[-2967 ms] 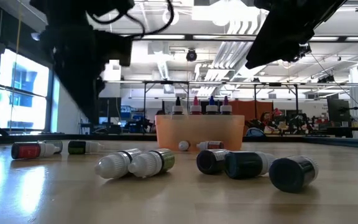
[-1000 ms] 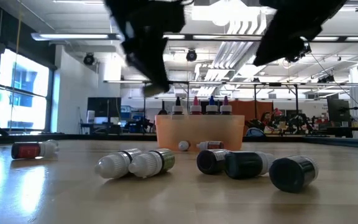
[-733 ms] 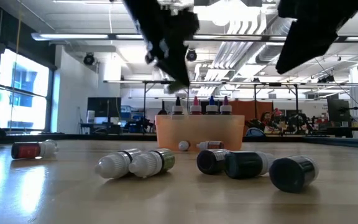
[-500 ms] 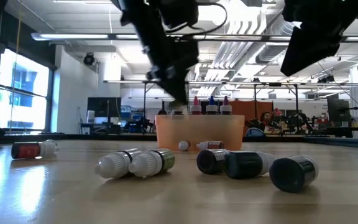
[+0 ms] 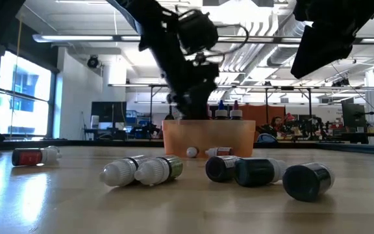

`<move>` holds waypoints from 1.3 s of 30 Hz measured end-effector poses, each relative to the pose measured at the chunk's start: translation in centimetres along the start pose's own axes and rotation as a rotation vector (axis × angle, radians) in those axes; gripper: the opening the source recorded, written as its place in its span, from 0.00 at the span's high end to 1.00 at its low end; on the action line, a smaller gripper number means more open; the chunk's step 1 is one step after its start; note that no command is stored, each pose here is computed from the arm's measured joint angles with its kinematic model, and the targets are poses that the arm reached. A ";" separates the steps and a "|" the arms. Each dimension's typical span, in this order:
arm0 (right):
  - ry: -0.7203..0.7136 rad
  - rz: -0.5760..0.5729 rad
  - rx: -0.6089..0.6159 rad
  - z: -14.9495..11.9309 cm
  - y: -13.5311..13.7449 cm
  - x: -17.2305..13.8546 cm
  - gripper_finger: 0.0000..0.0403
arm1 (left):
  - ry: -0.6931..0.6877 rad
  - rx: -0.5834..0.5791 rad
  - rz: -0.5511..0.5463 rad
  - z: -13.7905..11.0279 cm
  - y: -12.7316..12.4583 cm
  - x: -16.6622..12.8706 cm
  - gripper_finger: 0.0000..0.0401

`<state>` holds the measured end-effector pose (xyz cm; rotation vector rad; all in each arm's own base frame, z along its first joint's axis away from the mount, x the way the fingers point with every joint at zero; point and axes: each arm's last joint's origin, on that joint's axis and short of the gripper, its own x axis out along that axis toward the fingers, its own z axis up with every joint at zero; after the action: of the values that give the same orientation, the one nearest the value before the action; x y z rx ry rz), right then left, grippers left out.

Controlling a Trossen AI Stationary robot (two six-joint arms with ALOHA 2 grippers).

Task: Pick & Place food coloring
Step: Put the small blue food coloring bottle into the orange bin

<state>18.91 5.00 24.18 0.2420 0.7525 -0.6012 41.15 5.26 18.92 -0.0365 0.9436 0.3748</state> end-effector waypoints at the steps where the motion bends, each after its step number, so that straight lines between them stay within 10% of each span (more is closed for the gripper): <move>1: -0.001 0.001 0.000 0.0 0.0 0.0 0.64 | 0.033 0.008 0.004 -0.5 0.0 0.2 0.68; 7: -0.004 0.017 0.010 0.1 0.1 0.0 0.64 | 0.179 0.041 -0.042 1.0 0.0 -2.5 0.67; 16: -0.022 0.012 0.079 -0.1 0.2 0.3 0.64 | 0.343 0.158 0.012 3.4 -0.9 -14.6 0.69; 22: 0.003 0.050 0.052 -2.1 0.1 2.0 0.64 | 0.314 0.085 0.073 0.3 -1.4 -20.7 0.70; 39: -0.269 0.327 -0.094 -0.2 2.4 2.0 0.64 | 0.357 0.214 -0.109 -15.0 -8.4 -16.4 0.70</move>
<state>21.33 6.14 22.64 0.1878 0.4659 -0.2788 23.53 -10.32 21.98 0.0415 1.3244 0.1662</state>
